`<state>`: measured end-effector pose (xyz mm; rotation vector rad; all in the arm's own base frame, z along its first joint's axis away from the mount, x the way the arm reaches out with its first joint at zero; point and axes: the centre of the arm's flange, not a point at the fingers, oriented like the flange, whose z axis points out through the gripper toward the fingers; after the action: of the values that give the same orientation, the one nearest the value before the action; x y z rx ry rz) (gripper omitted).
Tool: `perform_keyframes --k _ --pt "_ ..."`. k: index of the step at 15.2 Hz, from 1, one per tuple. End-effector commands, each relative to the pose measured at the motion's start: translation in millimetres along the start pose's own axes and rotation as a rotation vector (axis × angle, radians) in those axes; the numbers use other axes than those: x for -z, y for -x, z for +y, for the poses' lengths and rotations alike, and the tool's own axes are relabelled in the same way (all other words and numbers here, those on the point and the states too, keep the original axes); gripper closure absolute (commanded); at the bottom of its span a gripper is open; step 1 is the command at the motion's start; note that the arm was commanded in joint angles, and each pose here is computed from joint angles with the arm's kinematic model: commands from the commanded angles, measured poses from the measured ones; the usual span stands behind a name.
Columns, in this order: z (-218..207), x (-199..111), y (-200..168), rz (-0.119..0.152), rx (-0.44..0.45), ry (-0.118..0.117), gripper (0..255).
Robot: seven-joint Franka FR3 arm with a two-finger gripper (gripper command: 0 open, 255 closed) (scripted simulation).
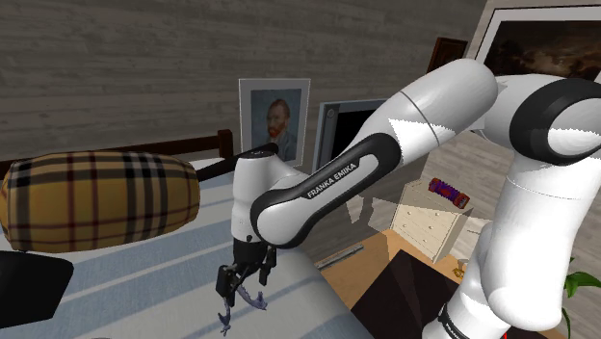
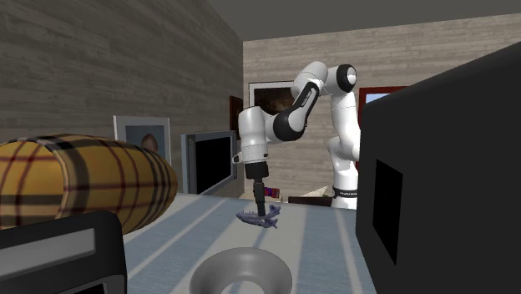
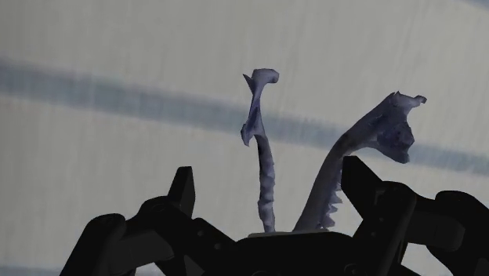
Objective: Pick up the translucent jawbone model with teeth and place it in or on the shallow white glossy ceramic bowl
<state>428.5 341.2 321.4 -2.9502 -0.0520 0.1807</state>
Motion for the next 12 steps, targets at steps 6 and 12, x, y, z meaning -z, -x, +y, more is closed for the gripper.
perform_keyframes --k 6,12 --pt "0.0 -0.2 0.0 0.000 0.000 0.000 255" --pt "-0.1 -0.2 0.0 0.000 0.000 0.000 255"
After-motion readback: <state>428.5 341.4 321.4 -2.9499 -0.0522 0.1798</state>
